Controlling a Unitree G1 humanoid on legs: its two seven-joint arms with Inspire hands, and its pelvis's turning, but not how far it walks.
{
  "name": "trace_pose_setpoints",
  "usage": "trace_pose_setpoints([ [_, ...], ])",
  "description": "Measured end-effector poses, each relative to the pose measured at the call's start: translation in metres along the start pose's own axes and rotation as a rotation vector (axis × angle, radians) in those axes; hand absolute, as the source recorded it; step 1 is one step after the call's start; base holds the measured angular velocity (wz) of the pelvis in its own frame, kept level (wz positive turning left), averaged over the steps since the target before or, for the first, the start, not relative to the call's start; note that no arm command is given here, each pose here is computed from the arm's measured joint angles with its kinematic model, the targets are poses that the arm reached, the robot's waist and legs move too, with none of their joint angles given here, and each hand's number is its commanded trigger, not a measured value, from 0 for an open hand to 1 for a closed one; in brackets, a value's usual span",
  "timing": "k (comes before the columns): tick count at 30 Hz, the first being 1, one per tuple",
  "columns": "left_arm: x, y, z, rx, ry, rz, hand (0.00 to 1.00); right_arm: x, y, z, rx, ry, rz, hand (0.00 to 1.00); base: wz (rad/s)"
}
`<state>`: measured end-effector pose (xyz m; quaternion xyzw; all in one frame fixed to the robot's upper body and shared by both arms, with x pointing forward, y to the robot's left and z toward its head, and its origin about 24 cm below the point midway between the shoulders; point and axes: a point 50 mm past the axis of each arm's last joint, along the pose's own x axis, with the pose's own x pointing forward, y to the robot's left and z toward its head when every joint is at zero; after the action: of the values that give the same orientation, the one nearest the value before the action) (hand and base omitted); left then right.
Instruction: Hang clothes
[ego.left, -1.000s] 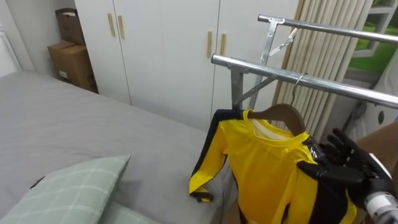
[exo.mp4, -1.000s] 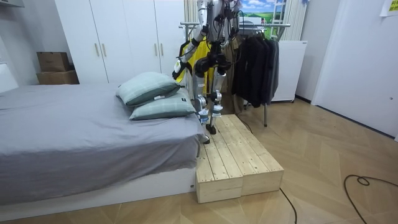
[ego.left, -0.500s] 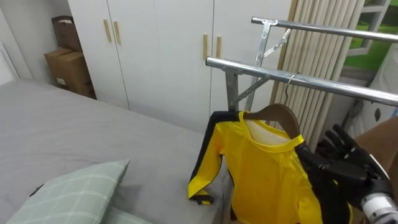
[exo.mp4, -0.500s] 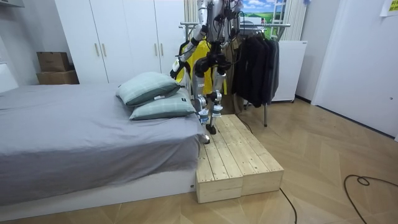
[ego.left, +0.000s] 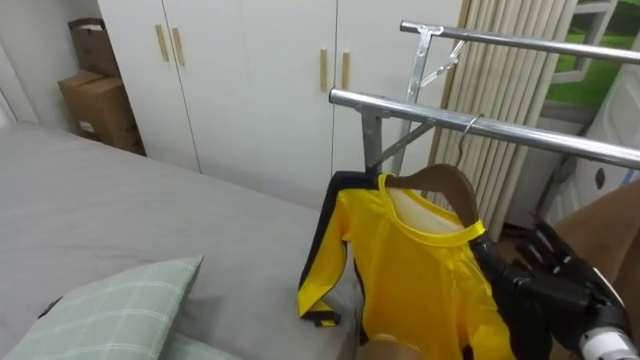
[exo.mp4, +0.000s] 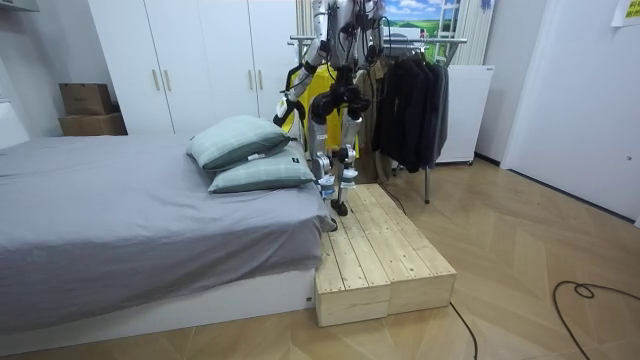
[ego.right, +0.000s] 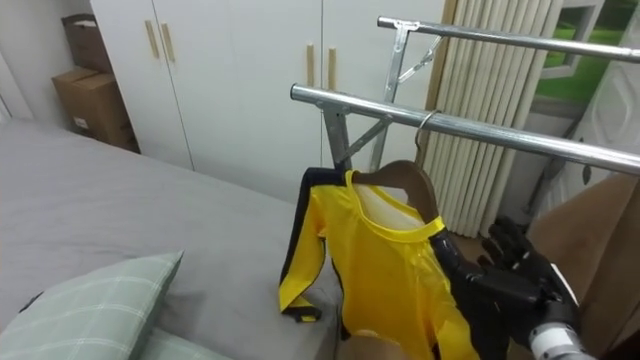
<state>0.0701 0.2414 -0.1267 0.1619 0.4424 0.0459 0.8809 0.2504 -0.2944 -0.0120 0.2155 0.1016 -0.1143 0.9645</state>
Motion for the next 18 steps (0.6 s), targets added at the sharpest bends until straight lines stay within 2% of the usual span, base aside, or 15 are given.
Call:
trace_pose_setpoints([
  [12, 0.0, -0.001, 0.0, -0.004, 0.002, 0.013, 0.0, -0.013, -0.019, -0.015, 0.0, 0.045, -0.109, 0.0, 0.0],
  [18, 0.0, 0.0, -0.004, 0.008, 0.018, 0.021, 0.0, -0.013, -0.02, -0.013, -0.122, 0.057, -0.118, 0.0, -0.07],
])
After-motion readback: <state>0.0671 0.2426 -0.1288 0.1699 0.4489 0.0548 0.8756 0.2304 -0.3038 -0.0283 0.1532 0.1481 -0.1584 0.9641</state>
